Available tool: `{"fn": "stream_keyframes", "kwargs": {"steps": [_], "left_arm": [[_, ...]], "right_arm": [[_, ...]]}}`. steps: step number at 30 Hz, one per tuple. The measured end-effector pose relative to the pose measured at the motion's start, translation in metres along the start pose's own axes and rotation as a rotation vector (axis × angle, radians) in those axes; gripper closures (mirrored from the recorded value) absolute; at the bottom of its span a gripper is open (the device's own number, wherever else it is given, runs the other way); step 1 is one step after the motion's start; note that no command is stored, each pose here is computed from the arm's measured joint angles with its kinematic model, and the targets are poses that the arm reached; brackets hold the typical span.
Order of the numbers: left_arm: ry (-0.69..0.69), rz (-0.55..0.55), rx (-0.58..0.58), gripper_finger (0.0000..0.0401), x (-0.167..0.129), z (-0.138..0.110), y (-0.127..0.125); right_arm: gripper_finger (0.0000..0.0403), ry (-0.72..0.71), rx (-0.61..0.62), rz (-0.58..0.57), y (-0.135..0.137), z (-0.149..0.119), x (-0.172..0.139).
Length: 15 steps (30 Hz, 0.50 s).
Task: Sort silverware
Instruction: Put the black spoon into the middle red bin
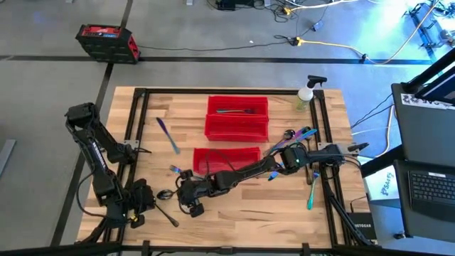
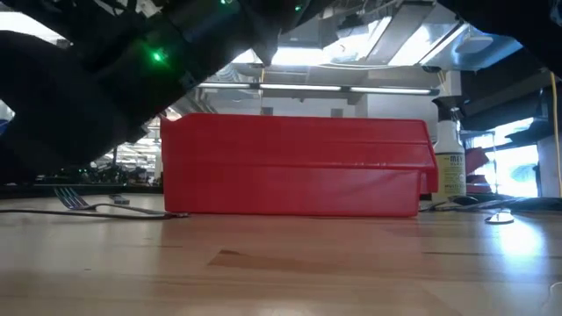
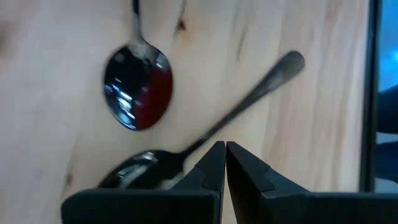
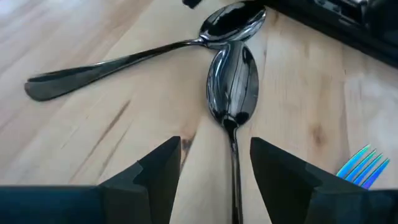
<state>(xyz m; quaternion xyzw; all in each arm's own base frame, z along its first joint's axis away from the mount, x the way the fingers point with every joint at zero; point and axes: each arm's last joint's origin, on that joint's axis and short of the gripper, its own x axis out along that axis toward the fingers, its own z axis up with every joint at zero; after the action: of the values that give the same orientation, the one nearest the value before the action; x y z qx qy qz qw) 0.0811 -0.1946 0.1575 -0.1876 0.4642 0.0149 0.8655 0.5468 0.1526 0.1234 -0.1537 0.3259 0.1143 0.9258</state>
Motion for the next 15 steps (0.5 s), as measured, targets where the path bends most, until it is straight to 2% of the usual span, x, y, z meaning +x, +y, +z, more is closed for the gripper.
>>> {"fn": "stream_keyframes", "kwargs": {"steps": [5, 10, 15], "left_arm": [[-0.018, 0.018, -0.016, 0.0401, 0.0, 0.0, 0.002], [-0.024, 0.029, -0.009, 0.0401, 0.0, 0.001, 0.003], [-0.049, 0.054, -0.02, 0.0401, 0.0, 0.001, 0.005]], "right_arm": [[0.0226, 0.065, 0.047, -0.007, -0.007, -0.013, 0.007], [0.0226, 0.073, 0.114, 0.002, -0.012, -0.018, 0.011], [0.0226, 0.09, 0.131, 0.026, -0.009, -0.02, 0.012]]}}
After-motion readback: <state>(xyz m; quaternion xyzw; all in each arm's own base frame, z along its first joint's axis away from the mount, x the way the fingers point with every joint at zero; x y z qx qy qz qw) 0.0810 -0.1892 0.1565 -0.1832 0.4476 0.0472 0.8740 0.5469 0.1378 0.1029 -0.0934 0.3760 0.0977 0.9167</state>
